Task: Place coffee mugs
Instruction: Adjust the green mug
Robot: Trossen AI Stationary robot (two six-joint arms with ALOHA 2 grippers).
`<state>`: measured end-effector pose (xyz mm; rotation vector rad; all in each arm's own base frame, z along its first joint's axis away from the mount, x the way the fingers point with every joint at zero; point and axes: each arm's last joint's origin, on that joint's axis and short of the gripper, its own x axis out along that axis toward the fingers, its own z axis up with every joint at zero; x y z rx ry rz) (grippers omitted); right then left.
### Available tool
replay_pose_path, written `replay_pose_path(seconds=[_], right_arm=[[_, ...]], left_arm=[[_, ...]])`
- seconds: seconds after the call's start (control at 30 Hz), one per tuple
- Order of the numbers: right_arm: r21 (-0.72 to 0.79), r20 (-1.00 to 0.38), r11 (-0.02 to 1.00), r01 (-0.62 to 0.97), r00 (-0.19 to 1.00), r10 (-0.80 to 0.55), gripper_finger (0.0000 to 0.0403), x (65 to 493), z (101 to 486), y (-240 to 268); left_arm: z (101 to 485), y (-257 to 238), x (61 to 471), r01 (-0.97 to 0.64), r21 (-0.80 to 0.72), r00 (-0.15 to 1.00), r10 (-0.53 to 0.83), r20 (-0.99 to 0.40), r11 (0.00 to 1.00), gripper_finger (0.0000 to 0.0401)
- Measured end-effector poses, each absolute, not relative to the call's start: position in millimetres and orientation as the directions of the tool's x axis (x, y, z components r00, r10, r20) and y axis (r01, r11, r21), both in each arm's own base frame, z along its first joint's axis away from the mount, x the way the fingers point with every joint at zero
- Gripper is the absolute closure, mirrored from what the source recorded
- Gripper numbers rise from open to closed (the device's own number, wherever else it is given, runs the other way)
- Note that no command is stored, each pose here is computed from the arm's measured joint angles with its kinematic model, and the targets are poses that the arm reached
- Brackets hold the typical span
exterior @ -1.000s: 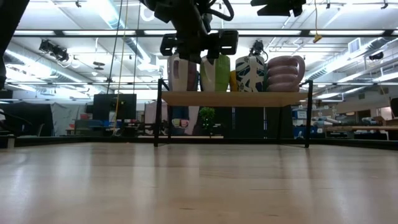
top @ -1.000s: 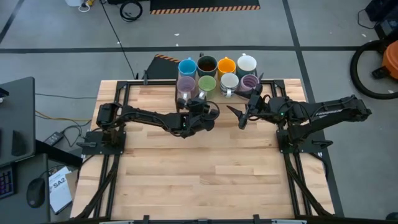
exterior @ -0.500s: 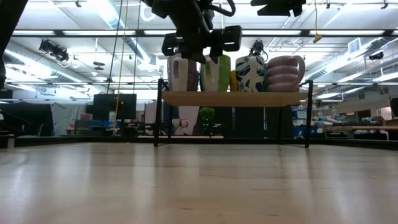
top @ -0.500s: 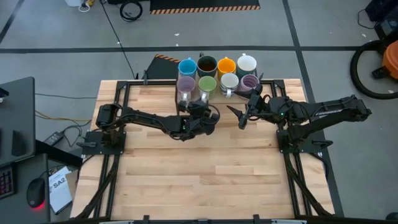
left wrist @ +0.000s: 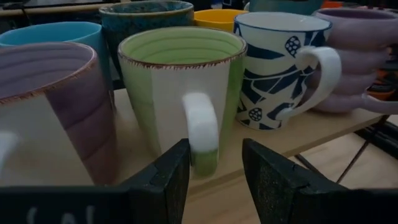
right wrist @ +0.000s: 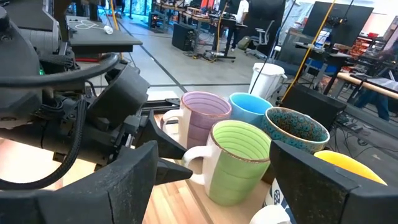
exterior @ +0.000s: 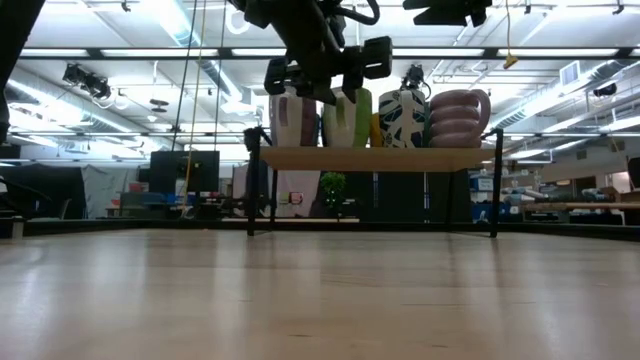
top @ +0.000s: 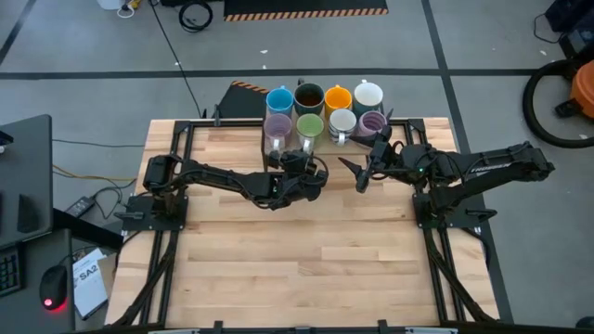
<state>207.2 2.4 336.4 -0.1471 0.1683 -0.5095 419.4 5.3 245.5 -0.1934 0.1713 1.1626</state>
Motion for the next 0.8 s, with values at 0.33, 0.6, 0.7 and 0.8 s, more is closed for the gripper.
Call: replay_pose_path(seconds=[0.33, 0.6, 0.7, 0.8], right_arm=[[-0.181, -0.124, 0.863, 0.472, 0.86, -0.496, 0.0088, 207.2, 336.4, 2.4], [-0.181, -0.123, 0.863, 0.472, 0.86, -0.496, 0.0088, 207.2, 336.4, 2.4], [-0.181, -0.124, 0.863, 0.472, 0.86, -0.496, 0.0088, 207.2, 336.4, 2.4], [-0.181, -0.124, 0.863, 0.472, 0.86, -0.496, 0.0088, 207.2, 336.4, 2.4]], left_arm=[[247.0, 4.9, 421.7, -0.905, -0.099, 0.426, 0.871, -0.243, 0.415, 0.0248], [248.3, 5.7, 422.8, -0.899, -0.12, 0.438, 0.866, -0.24, 0.421, 0.0248], [248.3, 5.8, 423.1, -0.896, -0.123, 0.443, 0.863, -0.243, 0.426, 0.0248], [248.2, 5.6, 423.3, -0.892, -0.125, 0.452, 0.857, -0.248, 0.435, 0.0248]])
